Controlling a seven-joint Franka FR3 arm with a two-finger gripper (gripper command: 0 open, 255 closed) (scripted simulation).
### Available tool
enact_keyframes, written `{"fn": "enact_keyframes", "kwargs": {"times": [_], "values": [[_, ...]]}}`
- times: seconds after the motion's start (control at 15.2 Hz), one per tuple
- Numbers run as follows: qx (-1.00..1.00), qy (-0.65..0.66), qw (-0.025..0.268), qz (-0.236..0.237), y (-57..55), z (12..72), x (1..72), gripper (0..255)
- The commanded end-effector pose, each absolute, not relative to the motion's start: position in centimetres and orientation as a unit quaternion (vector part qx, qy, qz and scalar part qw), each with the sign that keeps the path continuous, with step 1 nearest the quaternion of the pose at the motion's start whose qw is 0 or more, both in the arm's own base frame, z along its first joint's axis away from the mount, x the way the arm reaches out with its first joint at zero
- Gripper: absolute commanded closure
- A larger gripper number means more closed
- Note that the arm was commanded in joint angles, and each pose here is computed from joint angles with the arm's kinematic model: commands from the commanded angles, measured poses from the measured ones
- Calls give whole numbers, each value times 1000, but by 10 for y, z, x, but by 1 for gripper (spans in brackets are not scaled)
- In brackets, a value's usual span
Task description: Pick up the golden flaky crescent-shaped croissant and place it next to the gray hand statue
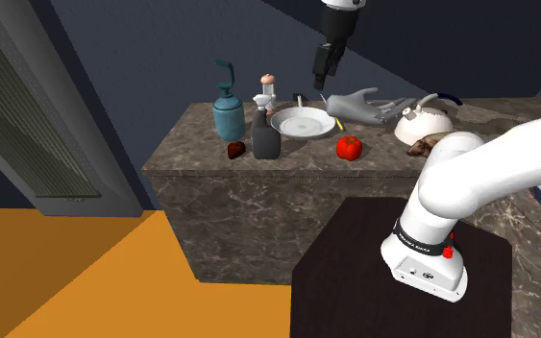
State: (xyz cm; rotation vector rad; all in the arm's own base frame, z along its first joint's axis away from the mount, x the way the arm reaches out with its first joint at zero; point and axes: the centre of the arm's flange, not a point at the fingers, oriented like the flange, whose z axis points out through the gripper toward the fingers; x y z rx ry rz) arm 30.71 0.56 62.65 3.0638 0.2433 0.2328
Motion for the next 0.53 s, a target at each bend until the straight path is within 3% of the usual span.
{"fn": "enact_keyframes", "kwargs": {"times": [0.0,0.46], "values": [[994,79,30,76,6,626,307,0],[993,-1,78,88,68,569,362,0]]}}
